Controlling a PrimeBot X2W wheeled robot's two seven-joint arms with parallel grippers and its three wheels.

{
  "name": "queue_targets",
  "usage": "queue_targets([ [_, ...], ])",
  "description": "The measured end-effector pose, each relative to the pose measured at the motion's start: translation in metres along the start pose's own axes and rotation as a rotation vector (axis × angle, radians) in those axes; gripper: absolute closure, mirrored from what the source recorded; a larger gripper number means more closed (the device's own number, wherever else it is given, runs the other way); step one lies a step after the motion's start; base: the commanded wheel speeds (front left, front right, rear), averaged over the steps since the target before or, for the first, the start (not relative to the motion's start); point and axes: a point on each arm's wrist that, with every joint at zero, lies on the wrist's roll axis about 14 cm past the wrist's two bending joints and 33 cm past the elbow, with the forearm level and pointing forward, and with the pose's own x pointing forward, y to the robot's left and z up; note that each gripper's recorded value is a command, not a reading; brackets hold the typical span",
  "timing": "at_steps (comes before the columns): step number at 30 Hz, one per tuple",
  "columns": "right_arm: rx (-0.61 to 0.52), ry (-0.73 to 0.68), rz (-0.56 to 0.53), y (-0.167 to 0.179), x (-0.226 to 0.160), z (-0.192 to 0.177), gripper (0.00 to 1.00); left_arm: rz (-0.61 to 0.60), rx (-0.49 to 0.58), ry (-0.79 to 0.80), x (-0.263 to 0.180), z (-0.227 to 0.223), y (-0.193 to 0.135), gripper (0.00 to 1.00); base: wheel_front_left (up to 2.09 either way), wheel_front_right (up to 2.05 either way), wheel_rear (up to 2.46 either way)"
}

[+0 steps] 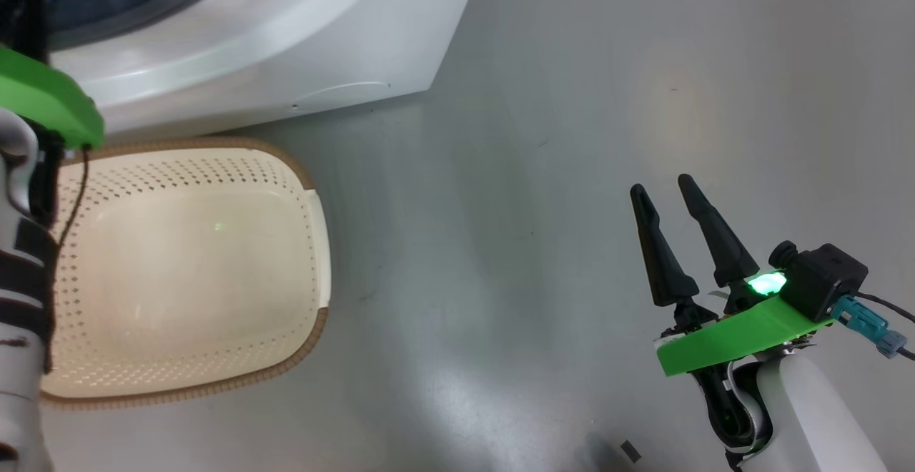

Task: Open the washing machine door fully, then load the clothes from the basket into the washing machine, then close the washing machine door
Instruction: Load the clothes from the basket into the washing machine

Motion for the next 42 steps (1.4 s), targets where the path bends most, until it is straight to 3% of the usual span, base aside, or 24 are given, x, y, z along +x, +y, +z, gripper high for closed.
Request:
queue_targets([
  [6, -0.001, -0.004, -0.02, -0.005, -0.003, 0.002, 0.0, -0.004, 0.025, 0.003, 0.014, 0.007, 0.002, 1.0, 0.0, 0.0, 0.0],
  [16, -0.008, -0.009, -0.036, -0.01, -0.003, 0.004, 0.0, 0.053, 0.04, -0.154, 0.042, 0.062, 0.01, 1.0, 0.0, 0.0, 0.0],
  [24, -0.006, -0.009, -0.054, -0.014, -0.006, 0.004, 0.0, 0.006, 0.057, -0.046, 0.047, 0.025, -0.007, 1.0, 0.0, 0.0, 0.0],
  [25, -0.006, -0.009, -0.054, -0.013, -0.006, 0.004, 0.0, 0.002, 0.056, -0.024, 0.046, 0.019, -0.008, 0.97, 0.0, 0.0, 0.0],
  [27, -0.005, -0.011, -0.054, -0.013, -0.006, 0.005, 0.0, -0.006, 0.055, 0.001, 0.045, 0.013, -0.01, 0.66, 0.0, 0.0, 0.0],
  [29, -0.005, -0.013, -0.052, -0.013, -0.006, 0.006, 0.0, -0.011, 0.054, 0.021, 0.045, 0.01, -0.01, 0.04, 0.0, 0.0, 0.0],
  [30, -0.004, -0.014, -0.052, -0.012, -0.006, 0.006, 0.0, -0.01, 0.057, 0.024, 0.045, 0.01, -0.009, 0.0, 0.0, 0.0, 0.0],
  [42, 0.003, -0.026, -0.032, -0.006, -0.002, 0.009, 0.0, -0.002, -0.005, -0.006, 0.039, 0.027, -0.007, 0.0, 0.0, 0.0, 0.0],
])
